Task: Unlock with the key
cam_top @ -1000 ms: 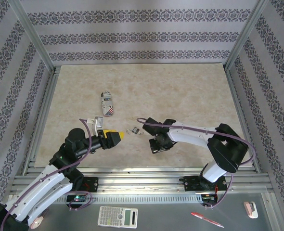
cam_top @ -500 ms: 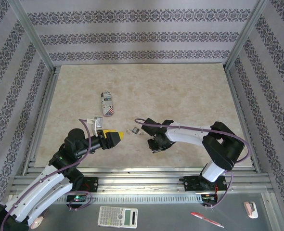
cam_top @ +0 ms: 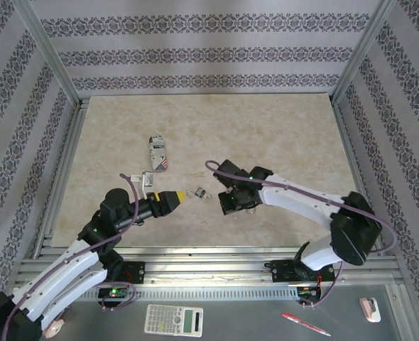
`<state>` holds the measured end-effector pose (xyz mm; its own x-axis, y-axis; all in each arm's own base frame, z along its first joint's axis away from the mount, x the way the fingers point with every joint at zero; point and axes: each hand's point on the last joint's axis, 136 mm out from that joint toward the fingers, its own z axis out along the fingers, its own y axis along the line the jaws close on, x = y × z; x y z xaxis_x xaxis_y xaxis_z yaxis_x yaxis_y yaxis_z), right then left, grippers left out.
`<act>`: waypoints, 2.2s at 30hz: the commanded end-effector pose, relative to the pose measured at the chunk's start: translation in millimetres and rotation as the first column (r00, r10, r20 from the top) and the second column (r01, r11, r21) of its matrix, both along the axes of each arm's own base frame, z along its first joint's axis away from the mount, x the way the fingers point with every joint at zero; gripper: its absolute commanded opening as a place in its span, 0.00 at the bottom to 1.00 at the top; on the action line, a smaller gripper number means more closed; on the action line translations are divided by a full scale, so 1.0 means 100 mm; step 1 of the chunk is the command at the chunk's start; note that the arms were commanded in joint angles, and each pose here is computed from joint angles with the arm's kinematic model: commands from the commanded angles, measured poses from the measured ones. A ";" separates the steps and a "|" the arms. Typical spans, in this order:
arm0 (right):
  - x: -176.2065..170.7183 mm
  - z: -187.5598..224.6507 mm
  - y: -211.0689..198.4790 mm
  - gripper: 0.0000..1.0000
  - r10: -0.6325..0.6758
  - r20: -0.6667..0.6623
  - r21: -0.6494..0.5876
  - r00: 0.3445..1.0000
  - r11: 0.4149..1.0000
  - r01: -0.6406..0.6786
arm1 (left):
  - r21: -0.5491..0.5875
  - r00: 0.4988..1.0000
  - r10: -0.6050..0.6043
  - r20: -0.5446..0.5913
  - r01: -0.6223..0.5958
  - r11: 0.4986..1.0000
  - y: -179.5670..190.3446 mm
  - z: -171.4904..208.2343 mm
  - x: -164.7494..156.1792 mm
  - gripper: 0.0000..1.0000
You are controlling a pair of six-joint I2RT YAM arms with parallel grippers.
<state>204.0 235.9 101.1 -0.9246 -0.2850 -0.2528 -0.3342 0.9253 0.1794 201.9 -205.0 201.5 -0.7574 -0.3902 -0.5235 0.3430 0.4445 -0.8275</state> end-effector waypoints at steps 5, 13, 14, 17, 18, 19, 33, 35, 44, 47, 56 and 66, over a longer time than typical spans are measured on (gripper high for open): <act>0.13 0.61 0.03 0.00 0.029 0.124 0.091 0.992 0.995 -0.040 | -0.227 0.996 -0.026 -0.089 0.005 0.974 -0.21 0.41 0.07 0.84; 0.12 0.80 0.20 0.00 0.027 0.140 0.182 0.990 0.982 -0.053 | -0.270 0.987 -0.057 -0.151 0.015 0.963 -0.46 0.40 0.20 0.77; 0.11 0.80 0.22 0.00 0.031 0.140 0.188 0.990 0.981 -0.057 | -0.274 0.987 -0.066 -0.148 0.023 0.962 -0.51 0.40 0.21 0.76; 0.07 0.81 0.25 0.00 0.049 0.139 0.186 0.989 0.980 -0.074 | -0.268 0.983 -0.081 -0.166 0.033 0.963 -0.63 0.32 0.27 0.71; 0.06 0.82 0.27 0.00 0.053 0.140 0.190 0.989 0.979 -0.080 | -0.266 0.981 -0.085 -0.176 0.036 0.963 -0.66 0.29 0.29 0.70; 0.04 0.83 0.28 0.00 0.054 0.142 0.196 0.988 0.977 -0.082 | -0.260 0.978 -0.089 -0.189 0.038 0.965 -0.70 0.24 0.30 0.70; -0.07 0.84 0.46 0.00 0.102 0.133 0.234 0.986 0.963 -0.132 | -0.283 0.960 -0.134 -0.245 0.062 0.957 -0.97 0.08 0.46 0.51; -0.09 0.83 0.47 0.00 0.106 0.130 0.234 0.986 0.963 -0.135 | -0.287 0.959 -0.142 -0.246 0.068 0.956 -1.00 0.06 0.47 0.48; -0.08 0.84 0.43 0.00 0.105 0.140 0.221 0.985 0.966 -0.135 | -0.289 0.950 -0.167 -0.265 0.087 0.953 -1.07 -0.04 0.45 0.24; -0.07 0.83 0.43 0.00 0.105 0.145 0.221 0.984 0.966 -0.136 | -0.286 0.948 -0.172 -0.269 0.092 0.954 -1.08 -0.06 0.44 0.13; -0.06 0.94 0.33 0.36 0.063 0.190 0.259 0.980 0.959 -0.112 | -0.293 0.970 -0.150 -0.192 0.089 0.952 -1.02 0.09 0.47 0.00; 0.04 1.37 0.22 0.60 -0.127 0.221 0.619 0.967 0.785 -0.039 | -0.135 0.985 -0.114 0.129 0.131 0.982 -0.94 0.52 0.51 0.00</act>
<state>204.1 241.7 221.8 -0.8256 -0.0239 -0.5637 -0.3838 0.7561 0.5301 250.1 -296.7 238.4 -0.8078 -0.3917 -0.4405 0.3700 0.2449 -0.8962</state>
